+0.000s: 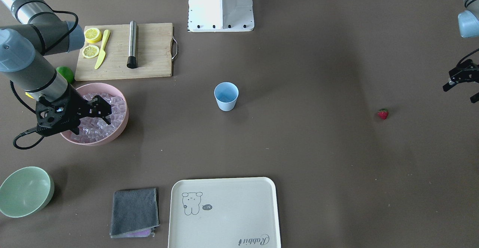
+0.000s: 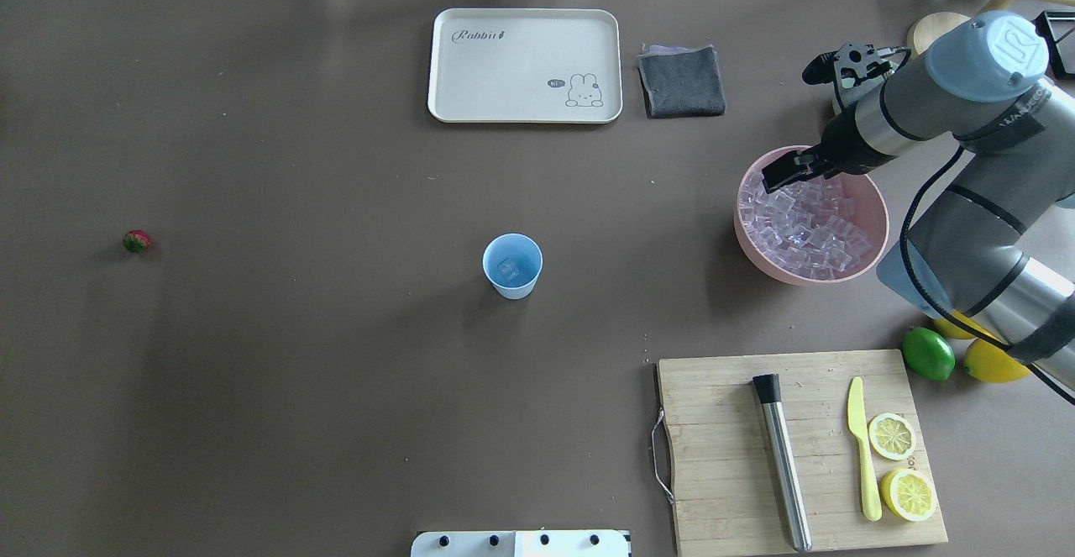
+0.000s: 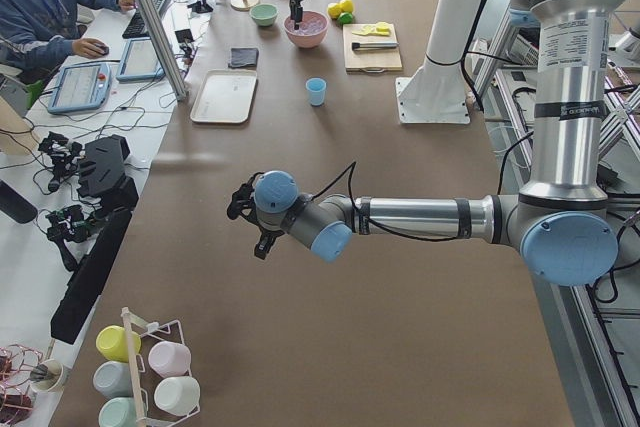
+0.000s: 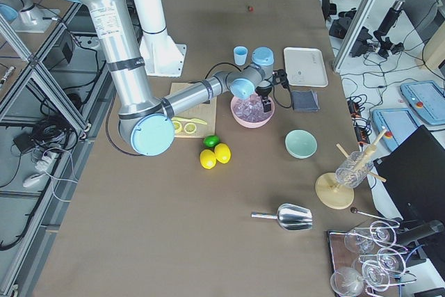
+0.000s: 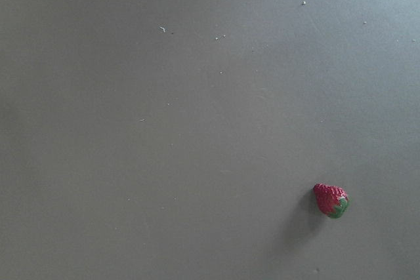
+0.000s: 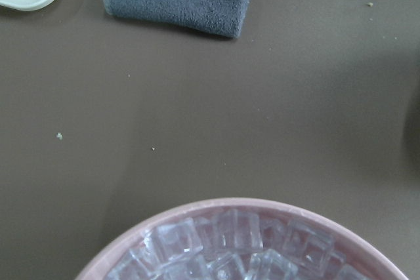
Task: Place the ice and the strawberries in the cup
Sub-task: 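Grasp a third ice cube from the bowl with the right gripper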
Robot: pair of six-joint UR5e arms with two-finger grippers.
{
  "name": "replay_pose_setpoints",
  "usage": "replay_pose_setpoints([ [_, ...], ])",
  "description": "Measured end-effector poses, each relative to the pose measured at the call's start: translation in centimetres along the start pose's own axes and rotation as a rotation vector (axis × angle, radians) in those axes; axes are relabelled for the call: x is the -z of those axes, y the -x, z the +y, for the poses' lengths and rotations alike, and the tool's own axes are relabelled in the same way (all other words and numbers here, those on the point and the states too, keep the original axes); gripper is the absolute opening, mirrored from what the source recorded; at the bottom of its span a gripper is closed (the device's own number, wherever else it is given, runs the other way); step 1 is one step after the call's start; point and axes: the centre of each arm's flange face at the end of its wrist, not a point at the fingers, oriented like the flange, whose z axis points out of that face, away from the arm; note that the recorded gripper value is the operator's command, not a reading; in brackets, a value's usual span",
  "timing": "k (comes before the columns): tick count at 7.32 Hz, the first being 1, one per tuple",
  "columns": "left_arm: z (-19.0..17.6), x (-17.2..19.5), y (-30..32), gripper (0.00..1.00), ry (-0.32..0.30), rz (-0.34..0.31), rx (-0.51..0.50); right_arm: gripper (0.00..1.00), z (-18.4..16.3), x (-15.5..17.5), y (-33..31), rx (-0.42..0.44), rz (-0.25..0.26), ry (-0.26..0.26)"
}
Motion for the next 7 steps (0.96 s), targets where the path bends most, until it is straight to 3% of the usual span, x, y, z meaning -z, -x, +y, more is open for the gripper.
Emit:
replay_pose_setpoints([
  [7,0.2,-0.5,-0.1,0.98,-0.006,0.007,0.006,0.83,1.5,-0.7,1.7,-0.019,-0.016,0.017],
])
